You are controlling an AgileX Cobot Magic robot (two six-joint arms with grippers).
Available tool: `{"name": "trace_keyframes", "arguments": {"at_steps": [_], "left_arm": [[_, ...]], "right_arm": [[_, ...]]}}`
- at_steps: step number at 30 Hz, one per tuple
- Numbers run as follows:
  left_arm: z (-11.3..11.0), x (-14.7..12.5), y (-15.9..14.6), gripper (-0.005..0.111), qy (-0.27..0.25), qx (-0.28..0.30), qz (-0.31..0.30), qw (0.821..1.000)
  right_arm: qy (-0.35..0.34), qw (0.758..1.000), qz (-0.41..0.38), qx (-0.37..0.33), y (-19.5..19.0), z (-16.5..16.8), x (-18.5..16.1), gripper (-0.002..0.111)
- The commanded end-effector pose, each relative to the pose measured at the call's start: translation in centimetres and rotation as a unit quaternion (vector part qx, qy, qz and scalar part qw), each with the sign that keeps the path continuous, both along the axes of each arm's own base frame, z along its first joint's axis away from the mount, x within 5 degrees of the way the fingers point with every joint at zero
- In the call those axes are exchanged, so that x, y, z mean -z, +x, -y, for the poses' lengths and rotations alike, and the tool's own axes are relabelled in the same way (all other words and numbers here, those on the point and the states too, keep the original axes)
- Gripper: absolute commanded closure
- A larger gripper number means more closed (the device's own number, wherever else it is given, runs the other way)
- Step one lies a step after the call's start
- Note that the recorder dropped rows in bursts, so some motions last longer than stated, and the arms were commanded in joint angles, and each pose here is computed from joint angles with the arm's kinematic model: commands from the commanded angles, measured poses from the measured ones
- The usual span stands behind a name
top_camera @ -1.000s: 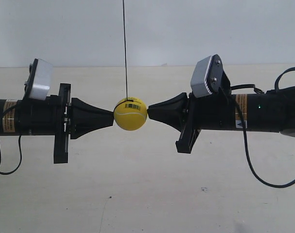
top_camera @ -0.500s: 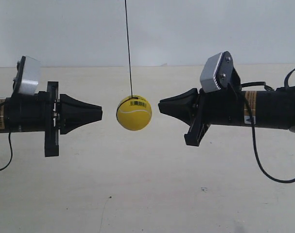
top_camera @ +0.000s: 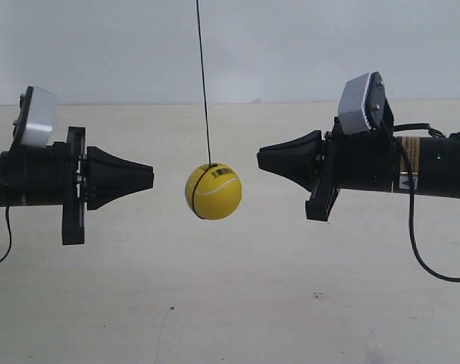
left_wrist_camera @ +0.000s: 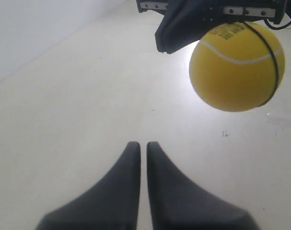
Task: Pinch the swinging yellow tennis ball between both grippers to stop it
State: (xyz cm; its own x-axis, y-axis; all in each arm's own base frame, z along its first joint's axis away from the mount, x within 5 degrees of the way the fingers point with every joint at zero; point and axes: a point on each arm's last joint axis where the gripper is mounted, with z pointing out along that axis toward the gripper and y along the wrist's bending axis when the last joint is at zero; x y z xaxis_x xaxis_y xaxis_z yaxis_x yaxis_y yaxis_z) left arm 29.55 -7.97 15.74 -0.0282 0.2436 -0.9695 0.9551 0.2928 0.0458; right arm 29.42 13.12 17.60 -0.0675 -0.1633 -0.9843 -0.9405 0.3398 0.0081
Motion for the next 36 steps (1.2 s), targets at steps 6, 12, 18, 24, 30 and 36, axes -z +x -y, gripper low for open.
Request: {"name": "trace_keyframes", "arguments": {"at_steps": [6, 12, 18, 24, 30, 36], "left_arm": [[0.4, -0.4, -0.1, 0.102, -0.006, 0.008, -0.005, 1.000], [1.6, -0.4, -0.5, 0.102, -0.004, 0.030, 0.003, 1.000], [1.5, -0.5, -0.3, 0.102, -0.010, 0.019, 0.004, 1.000], [1.5, -0.6, -0.2, 0.102, -0.012, 0.015, 0.005, 1.000], [1.5, -0.6, -0.2, 0.102, -0.011, 0.016, 0.007, 1.000], [1.5, -0.6, -0.2, 0.102, -0.012, 0.016, 0.007, 1.000]], "right_arm": [[0.016, 1.000, -0.001, -0.011, -0.1, 0.0, -0.3, 0.108], [0.020, 1.000, -0.002, -0.011, -0.1, 0.0, -0.4, 0.108], [0.023, 1.000, -0.002, -0.010, -0.1, -0.1, -0.4, 0.108], [0.010, 1.000, 0.008, -0.025, -0.7, -1.9, -0.2, 0.108], [0.001, 1.000, 0.009, -0.019, -0.7, -2.2, -0.1, 0.108], [0.001, 1.000, 0.006, -0.020, -0.7, -2.3, -0.1, 0.108]]}}
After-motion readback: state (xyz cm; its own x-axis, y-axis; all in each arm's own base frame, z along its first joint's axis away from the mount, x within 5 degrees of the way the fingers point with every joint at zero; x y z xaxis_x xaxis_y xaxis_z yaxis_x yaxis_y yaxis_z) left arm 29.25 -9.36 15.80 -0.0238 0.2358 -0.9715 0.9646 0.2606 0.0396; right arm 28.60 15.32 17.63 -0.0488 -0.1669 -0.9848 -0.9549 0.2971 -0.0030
